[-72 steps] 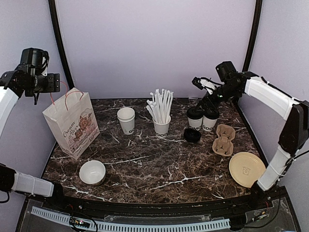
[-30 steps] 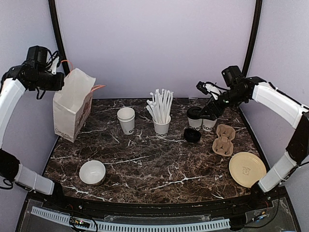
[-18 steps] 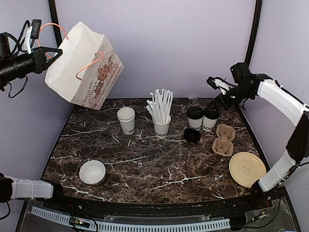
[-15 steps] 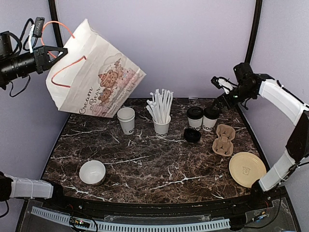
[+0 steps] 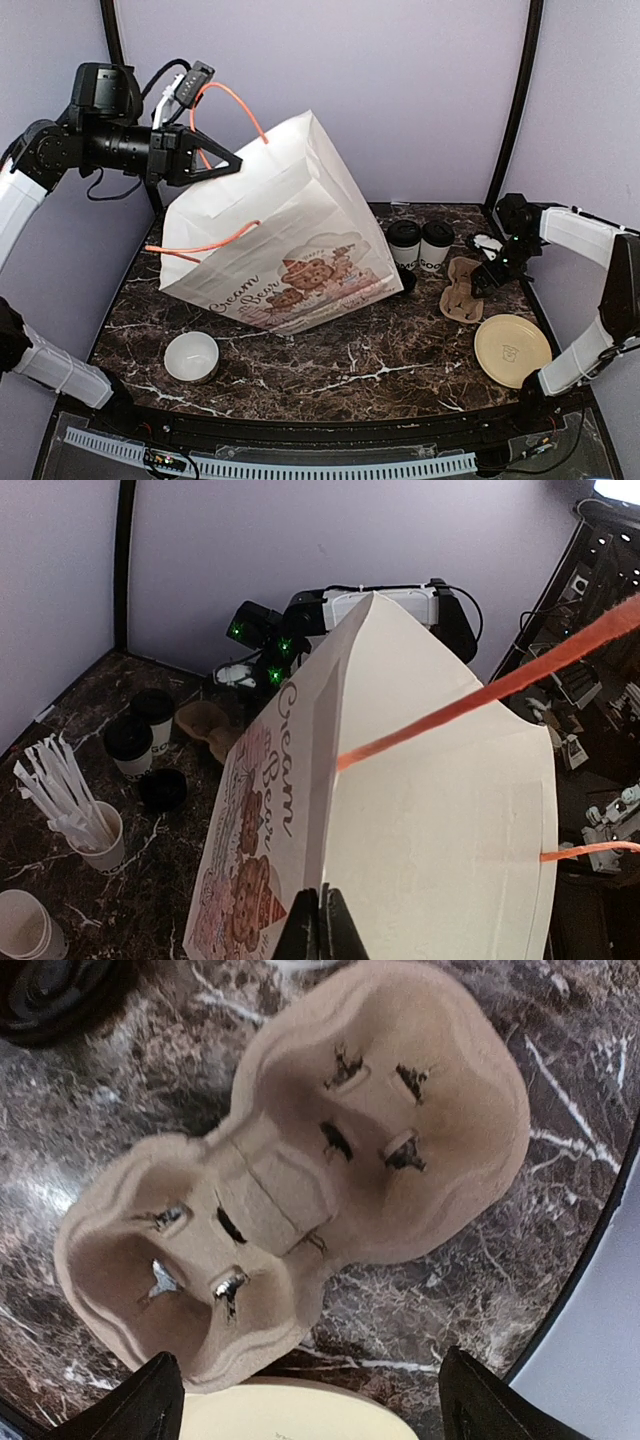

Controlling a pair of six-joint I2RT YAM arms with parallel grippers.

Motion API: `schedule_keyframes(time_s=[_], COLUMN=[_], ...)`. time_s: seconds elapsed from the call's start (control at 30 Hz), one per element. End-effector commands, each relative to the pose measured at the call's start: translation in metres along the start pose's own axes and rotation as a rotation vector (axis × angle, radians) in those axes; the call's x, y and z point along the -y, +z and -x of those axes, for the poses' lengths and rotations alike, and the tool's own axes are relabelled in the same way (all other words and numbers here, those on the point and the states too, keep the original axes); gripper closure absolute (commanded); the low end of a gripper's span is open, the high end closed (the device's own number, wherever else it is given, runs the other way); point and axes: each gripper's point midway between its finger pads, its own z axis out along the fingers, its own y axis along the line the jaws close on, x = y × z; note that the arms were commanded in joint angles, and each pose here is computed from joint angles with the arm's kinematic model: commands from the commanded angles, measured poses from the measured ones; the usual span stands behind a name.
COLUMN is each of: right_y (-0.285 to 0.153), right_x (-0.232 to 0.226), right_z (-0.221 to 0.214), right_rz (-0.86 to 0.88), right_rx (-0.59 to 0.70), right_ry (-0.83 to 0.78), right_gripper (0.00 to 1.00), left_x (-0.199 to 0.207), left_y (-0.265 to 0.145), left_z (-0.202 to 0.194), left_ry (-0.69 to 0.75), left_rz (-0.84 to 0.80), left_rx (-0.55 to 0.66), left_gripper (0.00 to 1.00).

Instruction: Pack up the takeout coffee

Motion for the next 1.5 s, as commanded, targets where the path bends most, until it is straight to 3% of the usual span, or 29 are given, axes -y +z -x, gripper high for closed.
schedule_keyframes(time_s=[0.0, 0.17, 0.37, 0.6, 0.97, 1.2, 1.37, 1.47], right_y=[0.002, 0.018, 0.034, 0.048, 0.048, 0.032, -0.003, -0.012], right_x=[0.006, 0.001, 0.006, 0.024, 0.112, 0.103, 0.093, 0.076], right_z=[-0.014, -0.026, -0.013, -0.007, 0.002, 0.012, 0.007, 0.014], right_rz=[-0.064, -0.036, -0.030, -0.072, -0.189, -0.116, -0.125, -0.042], right_rx=[-0.031, -0.077, -0.072, -0.098, -0.074, -0.031, -0.011, 0.032], right_ry=[-0.024, -0.003, 0.026, 0.043, 0.161, 0.150, 0.045, -0.020], right_gripper=[0.10, 0.11, 0.18, 0.23, 0.26, 0.27, 0.28, 0.33], left_x=[-0.012, -0.026, -0.047, -0.060, -0.078, -0.081, -0.081, -0.082], left_y=[0.033, 0.081, 0.110, 0.125, 0.140, 0.142, 0.142, 0.142], left_z=[-0.041, -0.091, -0.119, -0.135, -0.144, -0.143, -0.143, -0.141], left_ry=[0.031, 0.038, 0.049, 0.045, 0.063, 0.073, 0.093, 0.106], left_rz=[0.027, 0.036, 0.081, 0.085, 0.115, 0.123, 0.123, 0.131], left_rx=[-0.165, -0.345, -0.433, -0.470, -0.491, -0.487, -0.485, -0.476], left_gripper=[1.00, 1.00, 1.00, 1.00, 0.97, 0.83, 0.69, 0.62])
